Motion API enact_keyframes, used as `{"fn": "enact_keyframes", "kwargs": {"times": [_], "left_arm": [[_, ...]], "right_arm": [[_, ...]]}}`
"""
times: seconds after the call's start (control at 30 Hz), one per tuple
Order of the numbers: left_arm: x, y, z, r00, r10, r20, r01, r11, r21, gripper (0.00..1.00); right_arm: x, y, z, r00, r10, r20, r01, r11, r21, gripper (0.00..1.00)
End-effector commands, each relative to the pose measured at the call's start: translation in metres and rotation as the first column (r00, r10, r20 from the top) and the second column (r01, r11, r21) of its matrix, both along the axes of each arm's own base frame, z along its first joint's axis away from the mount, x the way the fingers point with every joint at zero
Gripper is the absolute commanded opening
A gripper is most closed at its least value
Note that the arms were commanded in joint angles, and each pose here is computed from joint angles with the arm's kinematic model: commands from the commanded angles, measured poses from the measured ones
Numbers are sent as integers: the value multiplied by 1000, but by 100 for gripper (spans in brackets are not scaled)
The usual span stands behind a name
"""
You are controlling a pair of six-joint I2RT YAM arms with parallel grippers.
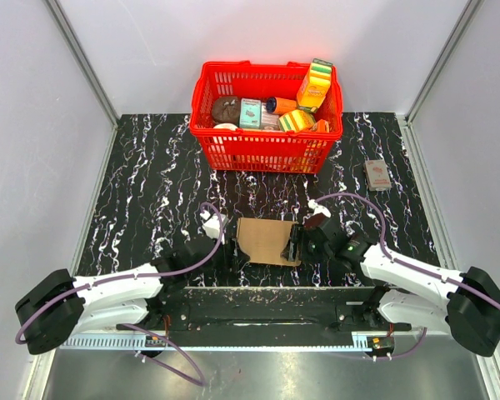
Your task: Fold the paper box
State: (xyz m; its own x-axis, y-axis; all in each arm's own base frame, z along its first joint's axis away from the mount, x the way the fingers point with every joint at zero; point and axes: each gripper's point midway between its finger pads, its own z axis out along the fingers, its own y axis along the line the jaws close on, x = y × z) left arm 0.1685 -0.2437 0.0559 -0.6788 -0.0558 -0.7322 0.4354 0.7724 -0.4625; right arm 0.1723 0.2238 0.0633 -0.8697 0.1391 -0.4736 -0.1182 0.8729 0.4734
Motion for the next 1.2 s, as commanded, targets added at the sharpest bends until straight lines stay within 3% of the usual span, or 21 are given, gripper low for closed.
{"fn": "enact_keyframes", "kwargs": {"times": [0.0, 0.33, 0.7, 1.17], "left_arm": [[12, -15, 31, 998, 15, 60, -10, 997, -82, 68], [11, -17, 29, 999, 2, 51, 2, 997, -73, 64], [6, -16, 29, 999, -11, 47, 15, 997, -76, 56], [6, -11, 19, 998, -8, 56, 10, 999, -46, 52]], "right_arm": [[2, 9, 6, 1000, 4, 12, -5, 999, 46, 69], [0, 8, 6, 1000, -2, 11, 1, 999, 53, 68], [0, 8, 7, 1000, -8, 5, 8, 998, 59, 59], [-2, 9, 1, 1000, -3, 6, 2, 997, 75, 54]]}}
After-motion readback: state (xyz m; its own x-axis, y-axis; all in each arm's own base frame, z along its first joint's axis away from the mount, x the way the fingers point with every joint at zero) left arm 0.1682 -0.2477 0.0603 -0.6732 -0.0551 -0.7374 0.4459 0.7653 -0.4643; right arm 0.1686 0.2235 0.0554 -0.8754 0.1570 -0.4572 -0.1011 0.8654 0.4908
